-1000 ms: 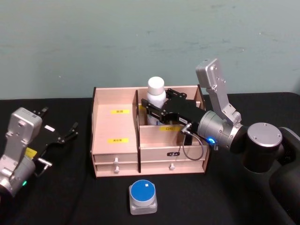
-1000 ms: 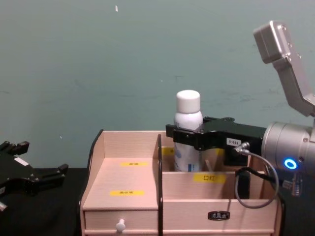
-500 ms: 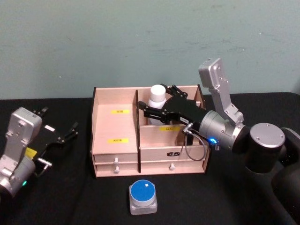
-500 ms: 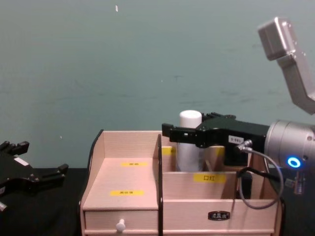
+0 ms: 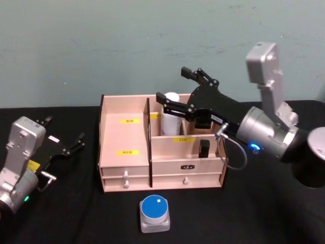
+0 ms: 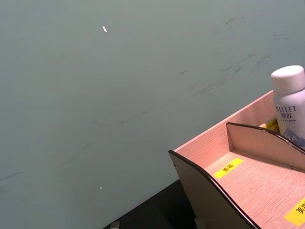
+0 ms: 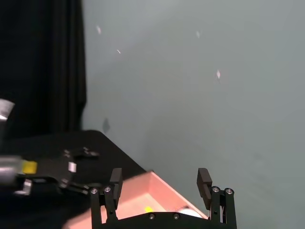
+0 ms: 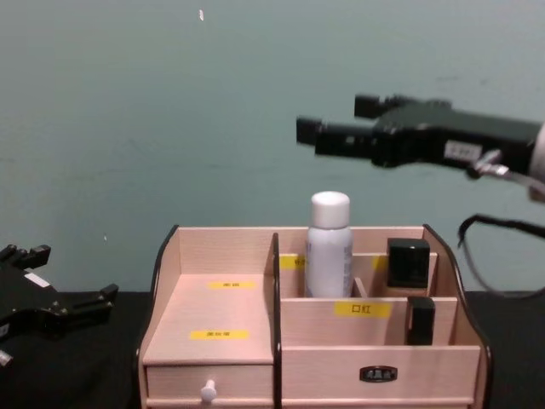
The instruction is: Pick up the facial cleanser and watermelon frost from the table and place them into the tiered storage box.
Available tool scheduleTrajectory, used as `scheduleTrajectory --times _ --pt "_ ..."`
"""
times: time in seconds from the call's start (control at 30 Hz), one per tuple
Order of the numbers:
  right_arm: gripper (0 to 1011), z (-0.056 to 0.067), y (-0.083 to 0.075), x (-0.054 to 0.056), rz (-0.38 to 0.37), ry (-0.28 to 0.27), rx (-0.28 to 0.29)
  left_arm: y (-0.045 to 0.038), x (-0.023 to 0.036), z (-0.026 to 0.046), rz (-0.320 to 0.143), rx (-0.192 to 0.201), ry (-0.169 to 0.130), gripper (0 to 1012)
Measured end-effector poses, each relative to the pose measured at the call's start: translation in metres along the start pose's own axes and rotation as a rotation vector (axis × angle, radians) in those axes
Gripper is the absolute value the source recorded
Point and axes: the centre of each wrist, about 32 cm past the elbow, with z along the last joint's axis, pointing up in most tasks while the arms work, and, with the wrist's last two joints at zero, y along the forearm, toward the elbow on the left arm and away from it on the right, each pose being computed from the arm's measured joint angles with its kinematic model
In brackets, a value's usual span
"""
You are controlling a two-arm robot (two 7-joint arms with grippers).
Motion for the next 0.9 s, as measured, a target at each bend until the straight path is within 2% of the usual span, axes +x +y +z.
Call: scheduleTrajectory --times 0.07,0.2,0.37,0.57,0.7,0.8,0.9 --pt "1000 0.009 -0.010 -0.006 0.018 0.004 0.020 0.0000 0.0000 0.0000 0.000 0.000 0.000 1010" --pt "1000 0.016 -0.027 -0.016 0.048 0.025 0.040 0.0000 0.0000 0.0000 0.000 0.000 0.000 1010" --pt "1000 0.009 -0.045 -0.027 0.091 0.075 0.041 0.0000 0.0000 0.0000 0.000 0.000 0.000 1010" --pt "1000 -0.017 -0.054 -0.042 0.156 0.159 0.005 0.0000 0.0000 0.0000 0.000 0.000 0.000 1010" --pt "1000 -0.041 -0.055 -0.053 0.201 0.210 -0.047 0.0000 0.0000 0.0000 0.000 0.000 0.000 1010" --pt "1000 -0.055 -0.054 -0.058 0.223 0.229 -0.089 0.0000 0.0000 0.0000 0.000 0.000 0.000 1010" --pt "1000 -0.059 -0.053 -0.061 0.235 0.228 -0.113 0.0000 0.0000 0.0000 0.000 0.000 0.000 1010"
